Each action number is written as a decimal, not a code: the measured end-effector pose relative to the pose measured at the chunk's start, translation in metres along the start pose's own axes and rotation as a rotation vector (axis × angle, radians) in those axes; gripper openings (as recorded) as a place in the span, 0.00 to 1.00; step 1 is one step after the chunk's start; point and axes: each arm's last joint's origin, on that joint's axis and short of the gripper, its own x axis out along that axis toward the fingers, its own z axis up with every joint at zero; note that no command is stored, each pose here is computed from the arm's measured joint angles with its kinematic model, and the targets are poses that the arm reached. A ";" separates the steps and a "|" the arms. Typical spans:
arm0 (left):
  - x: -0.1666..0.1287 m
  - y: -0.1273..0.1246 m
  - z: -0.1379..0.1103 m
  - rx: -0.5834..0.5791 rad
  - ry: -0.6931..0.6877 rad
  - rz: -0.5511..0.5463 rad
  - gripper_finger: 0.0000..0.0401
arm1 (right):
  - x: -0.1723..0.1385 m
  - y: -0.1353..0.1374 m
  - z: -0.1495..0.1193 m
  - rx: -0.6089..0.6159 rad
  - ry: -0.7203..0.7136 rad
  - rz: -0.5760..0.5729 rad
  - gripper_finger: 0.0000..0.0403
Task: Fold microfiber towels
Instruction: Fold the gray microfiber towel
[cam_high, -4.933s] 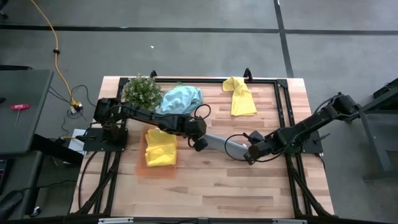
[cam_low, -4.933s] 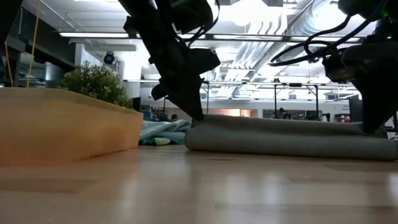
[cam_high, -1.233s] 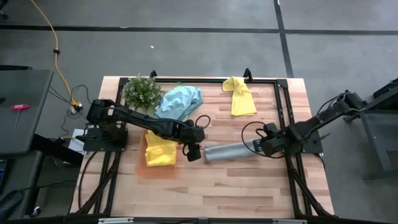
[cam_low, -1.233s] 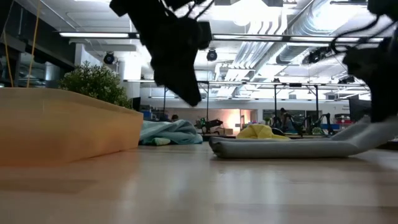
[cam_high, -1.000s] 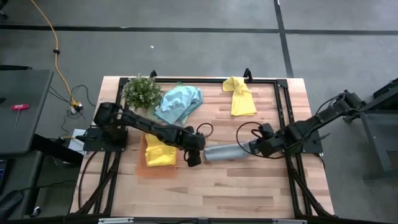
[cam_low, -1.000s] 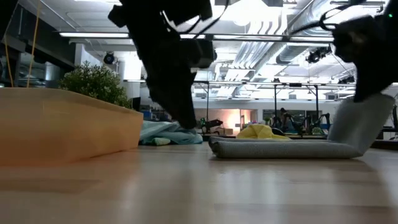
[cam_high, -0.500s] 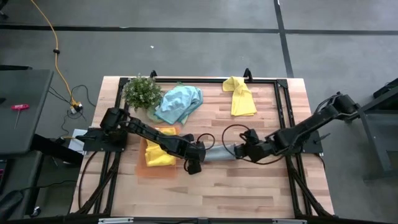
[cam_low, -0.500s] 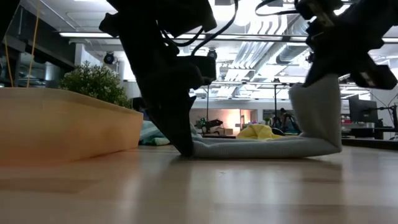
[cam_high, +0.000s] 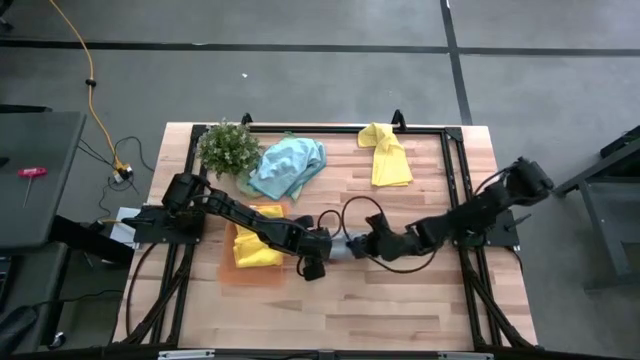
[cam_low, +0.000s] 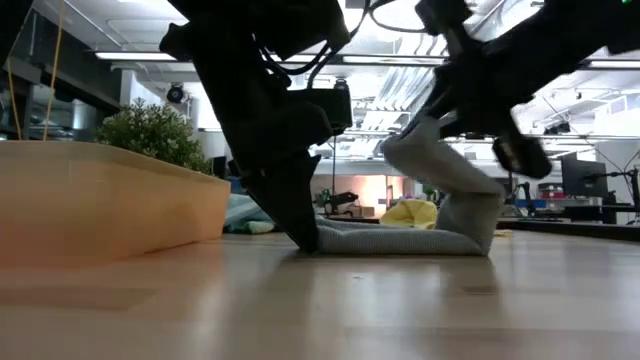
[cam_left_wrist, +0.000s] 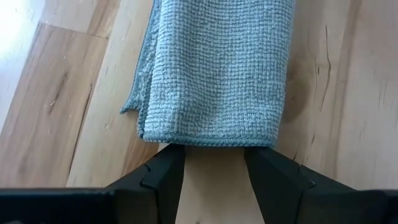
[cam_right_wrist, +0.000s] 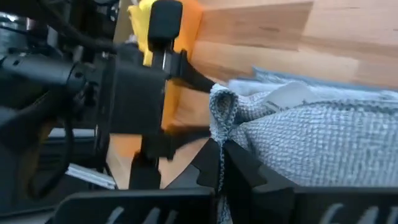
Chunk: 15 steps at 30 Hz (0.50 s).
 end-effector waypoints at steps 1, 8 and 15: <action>0.000 0.000 0.000 -0.001 -0.003 -0.001 0.40 | 0.004 0.000 0.000 0.002 -0.006 0.010 0.00; 0.000 0.000 0.001 0.007 -0.009 -0.002 0.40 | 0.032 -0.003 -0.001 0.030 -0.021 0.106 0.00; -0.004 0.000 0.002 0.014 -0.014 -0.010 0.40 | 0.046 -0.011 -0.002 0.049 -0.035 0.121 0.00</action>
